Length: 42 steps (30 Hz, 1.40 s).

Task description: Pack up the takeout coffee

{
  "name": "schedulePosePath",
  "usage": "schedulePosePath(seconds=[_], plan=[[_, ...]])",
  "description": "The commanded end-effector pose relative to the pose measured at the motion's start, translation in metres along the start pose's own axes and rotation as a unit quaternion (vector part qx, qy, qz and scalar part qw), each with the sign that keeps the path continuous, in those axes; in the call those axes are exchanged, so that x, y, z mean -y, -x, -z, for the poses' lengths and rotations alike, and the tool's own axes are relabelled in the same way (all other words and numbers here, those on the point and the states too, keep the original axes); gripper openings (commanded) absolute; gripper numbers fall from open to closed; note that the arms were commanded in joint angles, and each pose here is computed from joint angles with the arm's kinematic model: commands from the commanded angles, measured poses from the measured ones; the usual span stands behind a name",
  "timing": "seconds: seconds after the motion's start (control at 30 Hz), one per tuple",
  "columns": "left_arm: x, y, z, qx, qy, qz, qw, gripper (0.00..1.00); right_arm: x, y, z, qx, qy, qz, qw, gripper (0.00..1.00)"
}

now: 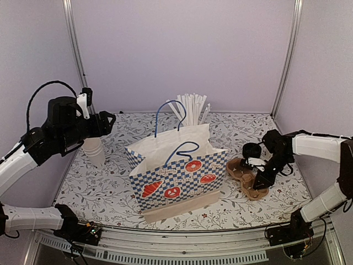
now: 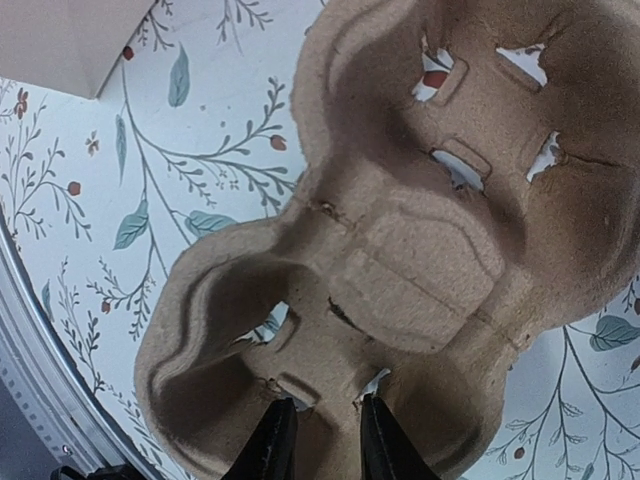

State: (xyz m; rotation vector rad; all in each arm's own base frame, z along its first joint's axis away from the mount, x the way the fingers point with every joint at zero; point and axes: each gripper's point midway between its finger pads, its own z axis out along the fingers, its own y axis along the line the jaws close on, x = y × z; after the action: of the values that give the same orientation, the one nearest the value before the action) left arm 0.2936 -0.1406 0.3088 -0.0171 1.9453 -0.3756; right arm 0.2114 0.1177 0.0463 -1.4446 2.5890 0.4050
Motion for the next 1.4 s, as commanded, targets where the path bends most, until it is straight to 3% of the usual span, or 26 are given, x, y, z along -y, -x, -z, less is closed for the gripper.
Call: schedulePosePath(seconds=[0.0, 0.3, 0.43, 0.73, 1.37], plan=[[0.003, -0.001, -0.006, -0.002, -0.011, -0.019, 1.0, 0.79, 0.023, 0.015, -0.005, 0.012, -0.035, -0.008, 0.999, 0.24], [0.002, -0.007, -0.013, -0.017, -0.008, -0.047, 0.999, 0.8, 0.068, 0.051, -0.003, 0.015, -0.078, -0.033, 0.996, 0.24], [0.0, -0.013, -0.013, -0.02, -0.011, -0.046, 0.999, 0.81, 0.059, 0.052, 0.003, 0.011, -0.056, -0.034, 0.998, 0.26], [-0.004, -0.012, -0.012, -0.024, -0.007, -0.048, 0.999, 0.82, 0.038, 0.068, 0.038, 0.061, -0.052, -0.031, 0.996, 0.48], [-0.004, -0.014, -0.024, -0.046, -0.001, -0.046, 0.998, 0.85, 0.048, 0.076, 0.013, -0.032, -0.075, -0.046, 0.996, 0.62]])
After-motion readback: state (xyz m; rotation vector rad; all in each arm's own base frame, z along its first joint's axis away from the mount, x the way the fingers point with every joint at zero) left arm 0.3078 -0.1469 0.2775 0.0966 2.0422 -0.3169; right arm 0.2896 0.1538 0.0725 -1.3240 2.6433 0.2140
